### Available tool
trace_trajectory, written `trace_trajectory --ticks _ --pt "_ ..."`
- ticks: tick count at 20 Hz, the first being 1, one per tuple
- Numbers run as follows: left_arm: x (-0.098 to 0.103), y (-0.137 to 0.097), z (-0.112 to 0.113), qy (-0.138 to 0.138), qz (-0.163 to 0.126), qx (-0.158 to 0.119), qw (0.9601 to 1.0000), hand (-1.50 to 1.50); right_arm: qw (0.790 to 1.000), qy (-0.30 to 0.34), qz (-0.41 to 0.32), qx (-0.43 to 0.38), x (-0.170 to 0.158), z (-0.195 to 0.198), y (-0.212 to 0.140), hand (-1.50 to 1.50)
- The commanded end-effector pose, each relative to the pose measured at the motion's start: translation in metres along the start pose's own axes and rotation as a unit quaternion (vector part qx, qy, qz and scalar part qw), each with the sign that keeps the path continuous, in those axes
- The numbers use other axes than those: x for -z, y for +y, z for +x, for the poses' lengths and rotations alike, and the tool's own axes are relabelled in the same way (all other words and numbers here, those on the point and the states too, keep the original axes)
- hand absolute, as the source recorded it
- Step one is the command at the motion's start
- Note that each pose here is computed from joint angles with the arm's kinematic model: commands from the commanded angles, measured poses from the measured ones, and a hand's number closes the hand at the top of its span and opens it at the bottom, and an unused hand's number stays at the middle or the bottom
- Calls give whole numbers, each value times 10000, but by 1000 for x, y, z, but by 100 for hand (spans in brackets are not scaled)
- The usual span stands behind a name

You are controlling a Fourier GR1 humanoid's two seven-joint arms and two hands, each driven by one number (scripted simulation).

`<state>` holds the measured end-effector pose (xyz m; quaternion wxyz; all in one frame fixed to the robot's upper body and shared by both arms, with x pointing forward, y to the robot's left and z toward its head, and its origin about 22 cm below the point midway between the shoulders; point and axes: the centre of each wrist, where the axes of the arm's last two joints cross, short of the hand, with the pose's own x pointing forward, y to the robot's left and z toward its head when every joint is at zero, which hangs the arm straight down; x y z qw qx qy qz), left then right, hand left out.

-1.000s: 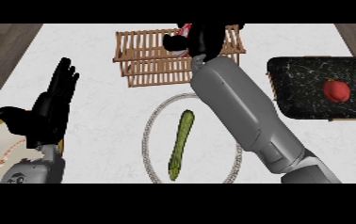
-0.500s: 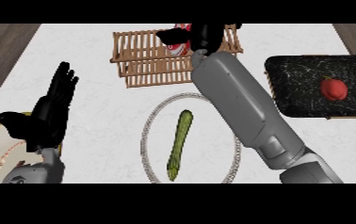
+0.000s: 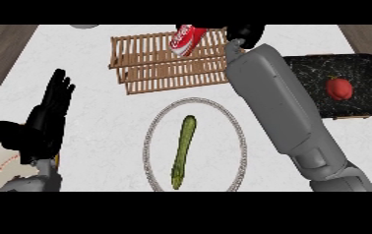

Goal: Pick the can from the placemat and place it in the tiered shelf

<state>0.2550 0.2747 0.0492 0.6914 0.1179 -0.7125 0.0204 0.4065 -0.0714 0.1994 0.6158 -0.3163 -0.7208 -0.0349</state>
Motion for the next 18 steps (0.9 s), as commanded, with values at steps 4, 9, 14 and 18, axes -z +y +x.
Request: trace_trajectory --ticks 4,9,14,18 --pt "-6 12 9 18 68 -45 10000 0 9982 462 -361 125 5 -30 -86 -150" --pt "-15 6 -5 84 116 22 9999 0 9989 430 -70 189 -33 -39 -148 -150" --pt "2 8 11 -79 52 -18 10000 0 9994 279 -130 142 -28 -51 -214 -150" --pt "-1 1 10 -64 -36 -42 10000 0 9989 300 -195 318 -50 -64 -237 -150"
